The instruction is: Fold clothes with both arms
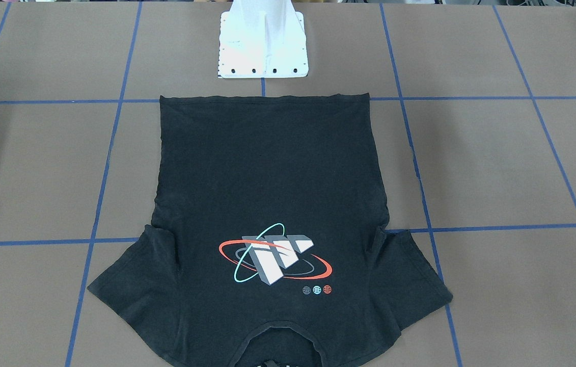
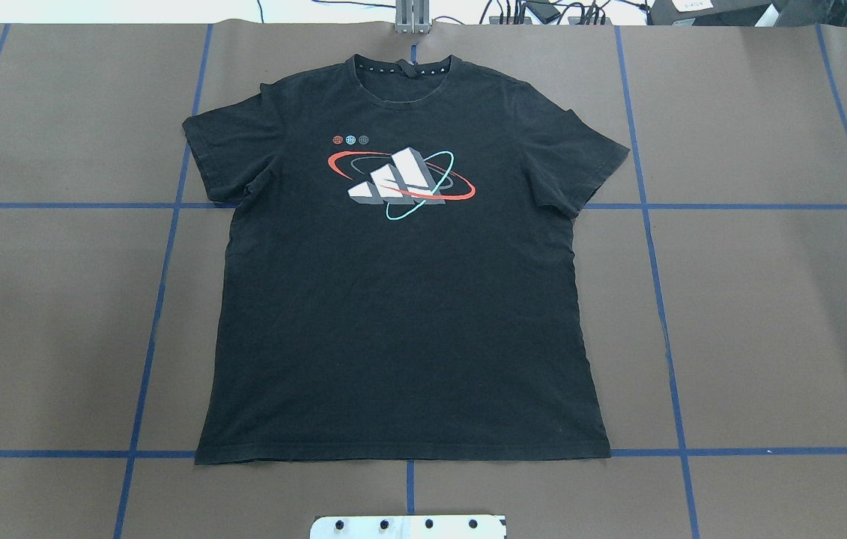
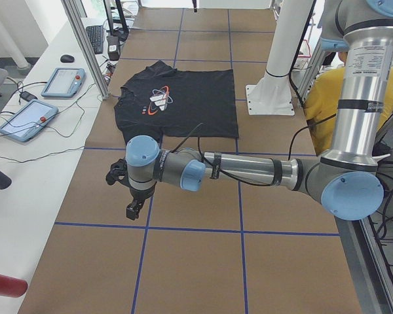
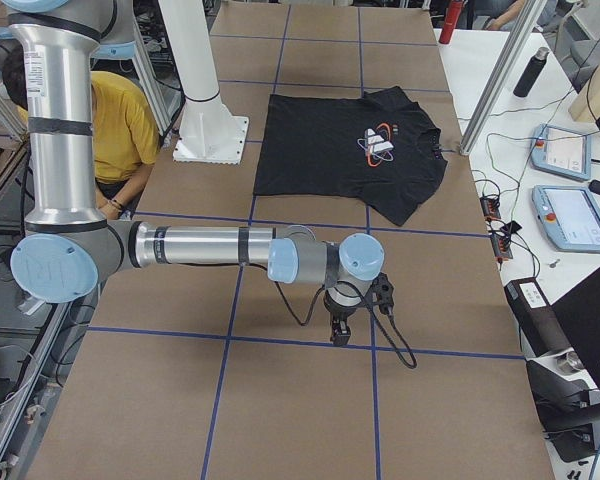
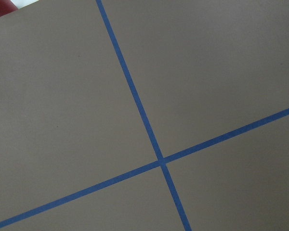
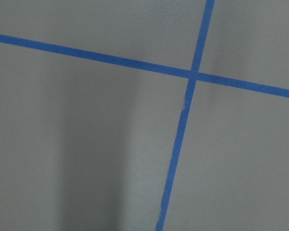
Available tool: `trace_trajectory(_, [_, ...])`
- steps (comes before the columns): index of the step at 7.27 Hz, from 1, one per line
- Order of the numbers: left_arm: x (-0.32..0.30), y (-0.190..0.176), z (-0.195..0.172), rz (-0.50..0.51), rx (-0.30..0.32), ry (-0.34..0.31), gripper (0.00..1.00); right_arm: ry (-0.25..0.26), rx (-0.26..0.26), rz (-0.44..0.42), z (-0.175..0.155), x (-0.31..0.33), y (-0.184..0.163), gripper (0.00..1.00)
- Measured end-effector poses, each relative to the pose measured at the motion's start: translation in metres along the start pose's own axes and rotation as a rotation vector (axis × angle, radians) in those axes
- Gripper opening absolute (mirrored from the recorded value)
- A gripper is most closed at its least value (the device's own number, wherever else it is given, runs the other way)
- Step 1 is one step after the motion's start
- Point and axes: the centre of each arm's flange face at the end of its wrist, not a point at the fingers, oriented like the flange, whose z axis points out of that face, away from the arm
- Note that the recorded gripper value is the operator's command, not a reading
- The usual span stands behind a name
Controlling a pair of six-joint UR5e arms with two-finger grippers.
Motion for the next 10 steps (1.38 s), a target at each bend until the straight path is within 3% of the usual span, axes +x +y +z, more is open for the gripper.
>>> trace_trajectory(4, [0.014,0.009,-0.010,0.013,0.014,-0.008,1.00,0.015,0.050,-0.018,-0.025,-0.013,0.004,1.00])
trace_trajectory(6, [0.022,0.021,-0.016,0.022,0.023,0.001,1.00,-0.007,0.057,-0.028,-0.027,-0.021,0.003,1.00])
trace_trajectory(8, [0.029,0.027,-0.015,0.025,0.031,0.060,1.00,-0.032,0.088,-0.092,-0.023,-0.050,-0.008,1.00])
trace_trajectory(10, [0.038,0.027,-0.017,0.043,0.053,0.126,1.00,-0.038,0.130,-0.084,-0.005,-0.106,-0.039,1.00])
